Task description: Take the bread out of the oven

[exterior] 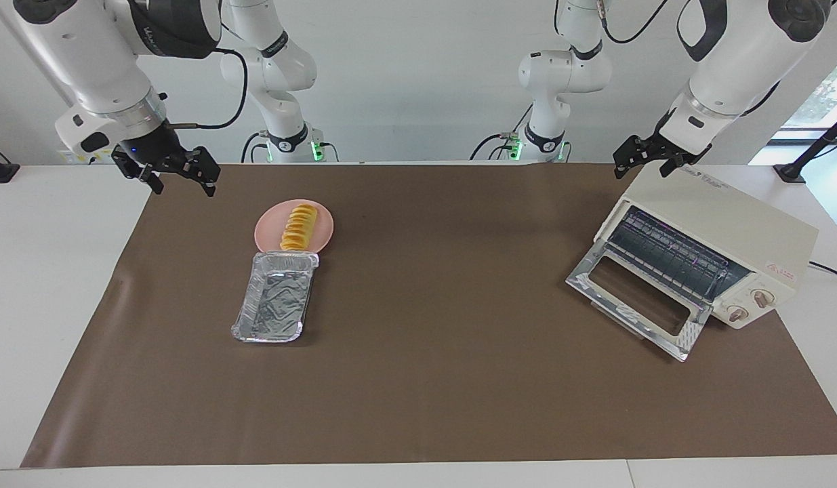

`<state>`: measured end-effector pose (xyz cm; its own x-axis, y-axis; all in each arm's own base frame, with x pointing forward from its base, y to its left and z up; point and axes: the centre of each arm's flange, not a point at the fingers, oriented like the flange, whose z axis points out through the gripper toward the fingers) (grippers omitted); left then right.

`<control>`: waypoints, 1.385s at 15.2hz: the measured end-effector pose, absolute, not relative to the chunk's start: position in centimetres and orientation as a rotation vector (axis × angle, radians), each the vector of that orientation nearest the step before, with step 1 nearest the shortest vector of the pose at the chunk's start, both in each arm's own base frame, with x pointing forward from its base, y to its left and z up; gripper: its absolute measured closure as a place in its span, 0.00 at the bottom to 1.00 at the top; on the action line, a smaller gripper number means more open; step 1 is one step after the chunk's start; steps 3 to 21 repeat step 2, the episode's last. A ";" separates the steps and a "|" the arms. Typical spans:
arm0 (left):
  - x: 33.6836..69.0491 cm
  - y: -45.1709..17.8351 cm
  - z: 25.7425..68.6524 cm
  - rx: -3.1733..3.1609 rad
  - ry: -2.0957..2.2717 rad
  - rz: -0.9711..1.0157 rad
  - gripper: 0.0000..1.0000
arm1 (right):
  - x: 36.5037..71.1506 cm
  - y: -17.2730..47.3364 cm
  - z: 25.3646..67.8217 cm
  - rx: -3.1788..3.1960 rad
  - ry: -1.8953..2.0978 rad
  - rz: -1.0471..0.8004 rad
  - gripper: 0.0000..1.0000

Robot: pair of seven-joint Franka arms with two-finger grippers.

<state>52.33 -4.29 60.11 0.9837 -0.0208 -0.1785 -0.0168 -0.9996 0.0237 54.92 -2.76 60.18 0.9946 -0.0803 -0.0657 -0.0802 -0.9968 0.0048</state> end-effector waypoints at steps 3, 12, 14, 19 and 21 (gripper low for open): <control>52.3 -4.3 60.1 3.107 -0.029 -0.280 0.00 | 54.9 -2.7 60.2 3.137 -0.126 -0.107 0.00; 52.3 -4.3 60.1 3.107 -0.029 -0.280 0.00 | 54.9 -2.7 60.2 3.137 -0.126 -0.107 0.00; 52.3 -4.3 60.1 3.107 -0.029 -0.280 0.00 | 54.9 -2.7 60.2 3.137 -0.126 -0.107 0.00; 52.3 -4.3 60.1 3.107 -0.029 -0.280 0.00 | 54.9 -2.7 60.2 3.137 -0.126 -0.107 0.00; 52.3 -4.3 60.1 3.107 -0.029 -0.280 0.00 | 54.9 -2.7 60.2 3.137 -0.126 -0.107 0.00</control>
